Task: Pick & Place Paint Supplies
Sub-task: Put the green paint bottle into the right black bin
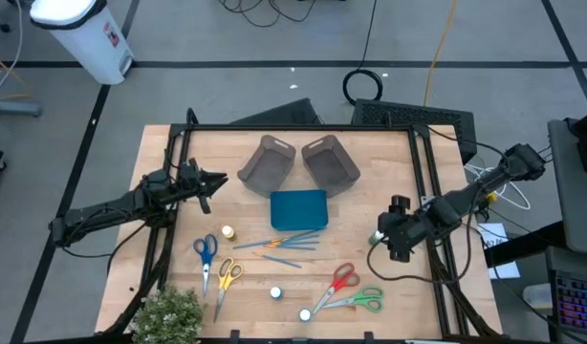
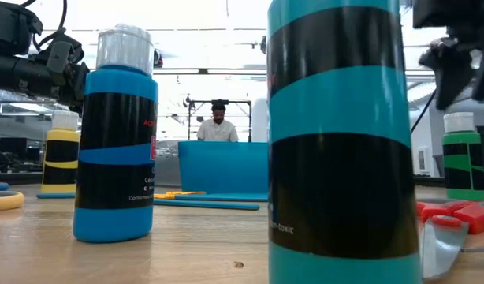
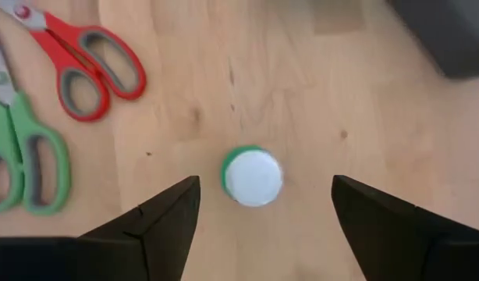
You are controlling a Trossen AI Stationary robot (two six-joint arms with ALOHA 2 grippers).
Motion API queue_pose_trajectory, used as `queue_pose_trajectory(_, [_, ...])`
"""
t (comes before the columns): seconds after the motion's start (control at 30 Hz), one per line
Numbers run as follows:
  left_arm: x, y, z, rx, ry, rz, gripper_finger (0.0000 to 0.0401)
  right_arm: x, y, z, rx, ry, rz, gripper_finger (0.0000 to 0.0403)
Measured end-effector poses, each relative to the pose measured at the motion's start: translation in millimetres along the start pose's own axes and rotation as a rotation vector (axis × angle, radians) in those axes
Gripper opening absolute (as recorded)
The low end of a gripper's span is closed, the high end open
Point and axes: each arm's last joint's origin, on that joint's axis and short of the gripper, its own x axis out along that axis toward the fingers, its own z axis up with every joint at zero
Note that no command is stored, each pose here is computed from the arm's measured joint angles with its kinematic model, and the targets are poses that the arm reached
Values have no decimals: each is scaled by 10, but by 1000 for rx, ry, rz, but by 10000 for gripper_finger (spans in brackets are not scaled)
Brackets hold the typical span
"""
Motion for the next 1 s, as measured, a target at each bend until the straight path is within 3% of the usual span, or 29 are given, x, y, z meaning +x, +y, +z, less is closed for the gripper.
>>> queue_pose_trajectory(0.27, [0,0,0,0,0,0,81,284,-23,-151,-49,6,-5,279])
queue_pose_trajectory(0.73, [0,0,0,0,0,0,81,247,-7,-110,-39,-59,37,276])
queue_pose_trajectory(1.0, [0,0,0,0,0,0,81,248,-12,-118,-41,-52,31,224])
